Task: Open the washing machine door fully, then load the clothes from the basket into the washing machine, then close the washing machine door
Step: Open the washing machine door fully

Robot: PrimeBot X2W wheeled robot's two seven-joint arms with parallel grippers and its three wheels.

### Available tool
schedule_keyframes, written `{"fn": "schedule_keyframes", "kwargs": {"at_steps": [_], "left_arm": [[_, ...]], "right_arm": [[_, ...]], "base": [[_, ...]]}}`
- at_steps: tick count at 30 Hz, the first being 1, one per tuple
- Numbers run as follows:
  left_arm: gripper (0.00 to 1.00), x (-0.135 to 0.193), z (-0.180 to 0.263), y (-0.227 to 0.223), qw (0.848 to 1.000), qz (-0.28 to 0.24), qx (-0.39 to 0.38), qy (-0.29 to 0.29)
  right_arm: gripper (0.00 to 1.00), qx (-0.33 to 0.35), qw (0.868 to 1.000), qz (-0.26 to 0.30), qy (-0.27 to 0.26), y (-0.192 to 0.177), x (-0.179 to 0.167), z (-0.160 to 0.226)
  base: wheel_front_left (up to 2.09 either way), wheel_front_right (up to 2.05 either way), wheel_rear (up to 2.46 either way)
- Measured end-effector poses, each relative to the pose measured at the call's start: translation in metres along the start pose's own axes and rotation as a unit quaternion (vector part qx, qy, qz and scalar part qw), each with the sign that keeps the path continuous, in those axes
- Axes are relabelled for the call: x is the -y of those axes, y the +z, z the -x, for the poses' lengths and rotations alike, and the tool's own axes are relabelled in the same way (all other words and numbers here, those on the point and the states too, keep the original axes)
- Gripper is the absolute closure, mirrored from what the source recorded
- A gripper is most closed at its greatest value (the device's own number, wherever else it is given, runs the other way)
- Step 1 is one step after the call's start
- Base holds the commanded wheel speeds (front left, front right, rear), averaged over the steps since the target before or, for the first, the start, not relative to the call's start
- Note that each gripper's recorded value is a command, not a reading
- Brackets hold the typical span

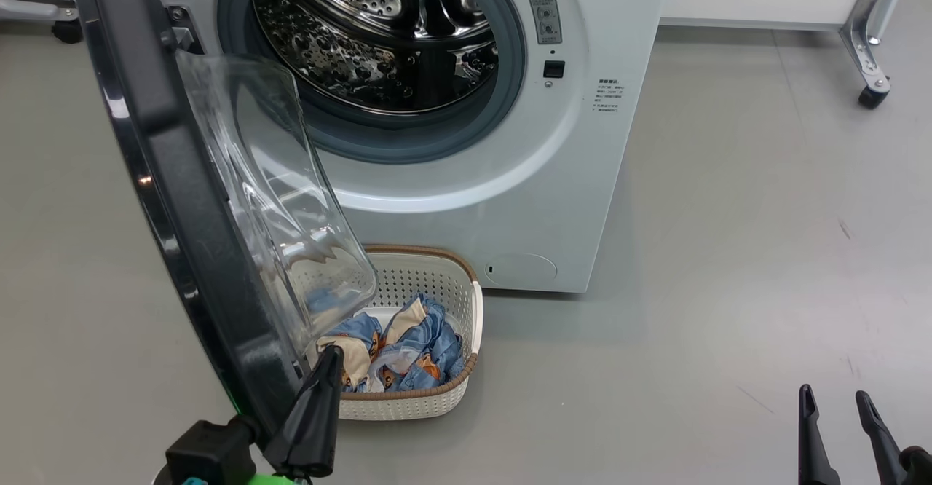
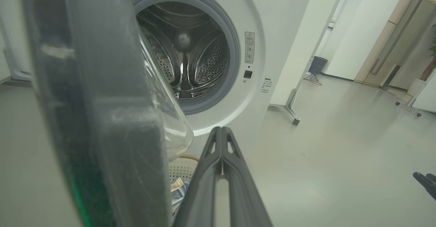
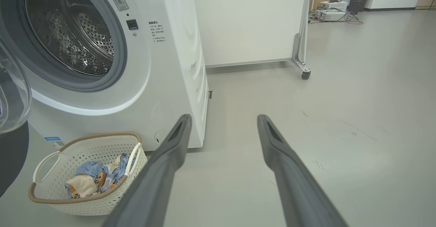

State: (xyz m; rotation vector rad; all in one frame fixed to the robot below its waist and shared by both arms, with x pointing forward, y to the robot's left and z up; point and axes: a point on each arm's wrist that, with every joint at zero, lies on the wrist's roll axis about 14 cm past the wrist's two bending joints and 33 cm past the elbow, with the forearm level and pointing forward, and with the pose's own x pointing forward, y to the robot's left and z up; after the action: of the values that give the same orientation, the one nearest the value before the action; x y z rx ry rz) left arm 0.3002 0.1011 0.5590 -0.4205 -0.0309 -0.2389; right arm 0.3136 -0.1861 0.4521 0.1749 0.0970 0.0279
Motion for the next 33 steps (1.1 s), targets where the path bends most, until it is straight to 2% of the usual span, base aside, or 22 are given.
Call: {"fn": "schedule_keyframes", "kwargs": {"at_steps": [8,16,26,33], "left_arm": [[1.0,-0.022,-0.004,0.004,0.998,-0.008,0.005,0.055],[1.0,-0.029,-0.006,0.011,0.997,-0.011,0.016,0.071],[1.0,-0.042,0.002,0.016,0.994,-0.014,0.026,0.101],[1.0,-0.062,0.013,0.017,0.989,-0.016,0.028,0.144]], "right_arm": [[0.0,-0.003,1.0,-0.001,-0.009,-0.002,0.005,0.0],[0.0,-0.003,1.0,-0.003,-0.011,-0.002,0.007,-0.003],[0.0,-0.013,1.0,-0.005,0.014,-0.007,-0.009,-0.015],[0.0,-0.023,0.999,-0.003,0.04,-0.012,-0.025,-0.025]], "base": [[0.0,0.0,0.0],[0.0,0.0,0.0],[0.0,0.0,0.0],[0.0,0.0,0.0]]}}
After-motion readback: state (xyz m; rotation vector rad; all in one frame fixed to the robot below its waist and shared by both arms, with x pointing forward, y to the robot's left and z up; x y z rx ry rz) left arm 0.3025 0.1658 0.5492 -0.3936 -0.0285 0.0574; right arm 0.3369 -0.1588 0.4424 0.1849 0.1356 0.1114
